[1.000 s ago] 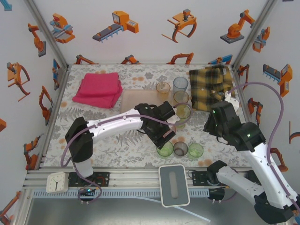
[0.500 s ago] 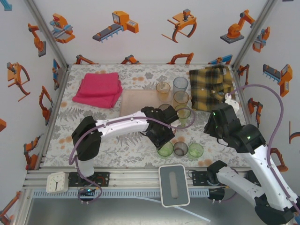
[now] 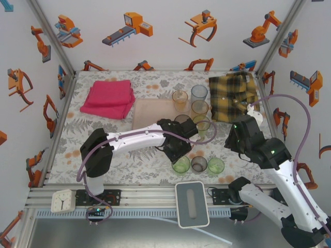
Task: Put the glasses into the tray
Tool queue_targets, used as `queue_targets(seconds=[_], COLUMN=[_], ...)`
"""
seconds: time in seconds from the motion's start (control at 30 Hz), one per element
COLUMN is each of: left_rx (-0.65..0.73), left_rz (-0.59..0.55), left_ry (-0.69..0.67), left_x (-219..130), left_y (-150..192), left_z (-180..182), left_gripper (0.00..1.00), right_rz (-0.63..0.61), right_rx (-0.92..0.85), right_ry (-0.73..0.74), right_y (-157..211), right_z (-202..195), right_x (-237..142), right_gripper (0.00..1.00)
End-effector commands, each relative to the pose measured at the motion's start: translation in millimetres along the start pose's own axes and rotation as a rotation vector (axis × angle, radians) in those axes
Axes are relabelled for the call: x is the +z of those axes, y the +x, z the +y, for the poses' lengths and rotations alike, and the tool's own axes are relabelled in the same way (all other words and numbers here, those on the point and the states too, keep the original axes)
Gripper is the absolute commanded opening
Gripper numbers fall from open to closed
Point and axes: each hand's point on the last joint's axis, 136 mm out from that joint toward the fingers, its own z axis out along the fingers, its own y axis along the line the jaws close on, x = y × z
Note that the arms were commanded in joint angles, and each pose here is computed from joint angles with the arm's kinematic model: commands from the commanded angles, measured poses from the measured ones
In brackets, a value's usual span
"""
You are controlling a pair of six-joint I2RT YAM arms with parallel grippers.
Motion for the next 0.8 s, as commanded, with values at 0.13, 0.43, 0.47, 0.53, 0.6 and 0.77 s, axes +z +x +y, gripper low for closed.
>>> queue_targets(seconds=[0.13,0.43,0.47,0.53,0.6,0.77], left_rx=[0.011,0.036,0.040,0.045,0.054,0.085], left_rz=[-0.002,-0.009,-0.006,-0.008,-0.009,-0.013], left_ry=[-0.028,-0.053,-0.057,-0.060,-0.068,-0.078], left_x=[-3.9,-6.5,-6.1,-6.8,-7.2,-10.9], left_y=[-2.1,-2.0,-1.3,-1.5,-1.4,-0.5], left_z=[2.1,2.0,2.2,1.9,2.4,2.9], left_gripper=[0.26,0.13,0.10,0.07,0.07,0.02], right_rz=[-0.023,-0.026,-0.025,-0.024,-0.026,-0.024], right_rx=[0.013,0.010,0.010,0.008,0.007,0.003], right_ry=[0.003,0.003,0.004,0.004,0.006,0.003], right_y=[-3.3,-3.7,-3.4,-3.5,-4.1,-4.5], right_z=[-0.1,-0.1,-0.2,0.1,-0.1,1.7], right_x=[2.5,2.6,2.9,3.3,3.3,4.8], right_gripper=[0.41,0.41,0.41,0.41,0.41,0.41])
